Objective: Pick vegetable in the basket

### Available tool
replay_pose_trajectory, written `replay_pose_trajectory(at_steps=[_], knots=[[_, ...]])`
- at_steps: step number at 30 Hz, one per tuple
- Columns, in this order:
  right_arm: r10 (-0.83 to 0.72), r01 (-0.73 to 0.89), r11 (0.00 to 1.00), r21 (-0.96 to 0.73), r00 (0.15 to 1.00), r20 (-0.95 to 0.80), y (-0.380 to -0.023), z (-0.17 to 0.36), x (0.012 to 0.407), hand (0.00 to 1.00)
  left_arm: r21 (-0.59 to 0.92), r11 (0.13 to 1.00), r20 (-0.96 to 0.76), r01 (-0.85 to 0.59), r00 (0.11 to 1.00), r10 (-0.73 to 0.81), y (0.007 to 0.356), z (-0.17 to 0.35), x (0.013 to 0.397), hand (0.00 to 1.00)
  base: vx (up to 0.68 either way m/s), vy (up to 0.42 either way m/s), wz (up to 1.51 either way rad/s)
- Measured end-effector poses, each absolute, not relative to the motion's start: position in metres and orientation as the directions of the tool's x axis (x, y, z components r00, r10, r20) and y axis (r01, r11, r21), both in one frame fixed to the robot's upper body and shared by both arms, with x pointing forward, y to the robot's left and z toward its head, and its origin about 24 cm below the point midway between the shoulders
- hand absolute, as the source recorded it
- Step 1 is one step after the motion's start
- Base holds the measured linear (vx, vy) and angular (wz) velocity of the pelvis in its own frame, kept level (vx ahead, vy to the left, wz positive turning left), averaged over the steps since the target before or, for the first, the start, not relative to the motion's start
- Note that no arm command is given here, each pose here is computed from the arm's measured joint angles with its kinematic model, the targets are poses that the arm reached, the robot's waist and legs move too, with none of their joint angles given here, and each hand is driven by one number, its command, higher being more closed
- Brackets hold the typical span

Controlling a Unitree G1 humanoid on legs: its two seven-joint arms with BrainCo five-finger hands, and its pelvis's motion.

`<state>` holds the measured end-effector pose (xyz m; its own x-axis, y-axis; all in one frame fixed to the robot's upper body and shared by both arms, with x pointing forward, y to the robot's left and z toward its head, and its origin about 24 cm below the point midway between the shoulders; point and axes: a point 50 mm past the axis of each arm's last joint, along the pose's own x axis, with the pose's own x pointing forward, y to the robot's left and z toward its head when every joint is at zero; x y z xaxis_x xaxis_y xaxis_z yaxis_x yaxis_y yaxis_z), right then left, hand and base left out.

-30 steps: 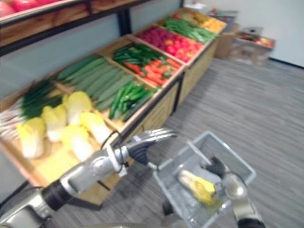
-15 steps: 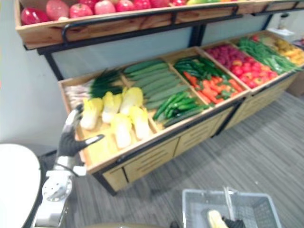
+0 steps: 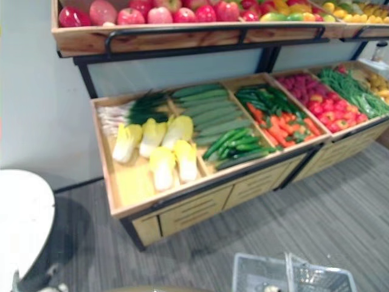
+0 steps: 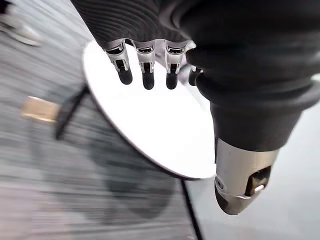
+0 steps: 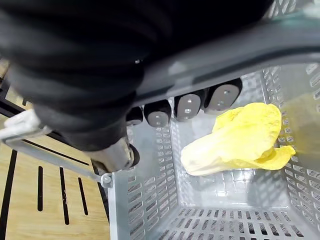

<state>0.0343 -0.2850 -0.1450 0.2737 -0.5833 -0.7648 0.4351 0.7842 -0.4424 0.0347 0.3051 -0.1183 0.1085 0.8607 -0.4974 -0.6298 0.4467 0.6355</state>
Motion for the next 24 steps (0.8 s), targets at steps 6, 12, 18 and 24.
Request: replay_pose_trajectory(at_steps=[6,12,18,24], knots=[[-0.564,0.419,0.797,-0.435,0.257,-0.785,-0.278,-0.15,0.037,1.0,0.621,0.575,-0.674,-0.532,0.012,0.739,0.277,-0.146,0.0,0.0,0.03,-0.005,-0.02],[-0.572,0.412,0.799,-0.438,0.299,-0.764,-0.28,-0.148,0.049,1.0,0.537,0.72,-0.751,-0.44,0.141,0.645,0.259,-0.154,0.021,0.0,0.02,0.009,-0.12],[-0.561,0.375,0.827,-0.419,0.502,-0.658,-0.274,-0.13,0.102,1.0,0.459,0.868,-0.781,-0.19,0.38,0.496,0.229,-0.157,0.077,0.0,-0.14,0.141,-1.08],[-0.459,0.226,0.878,-0.422,0.648,-0.608,-0.254,-0.12,0.139,1.0,0.51,0.858,-0.74,-0.056,0.48,0.471,0.241,-0.149,0.093,0.0,-0.21,0.152,-1.71]])
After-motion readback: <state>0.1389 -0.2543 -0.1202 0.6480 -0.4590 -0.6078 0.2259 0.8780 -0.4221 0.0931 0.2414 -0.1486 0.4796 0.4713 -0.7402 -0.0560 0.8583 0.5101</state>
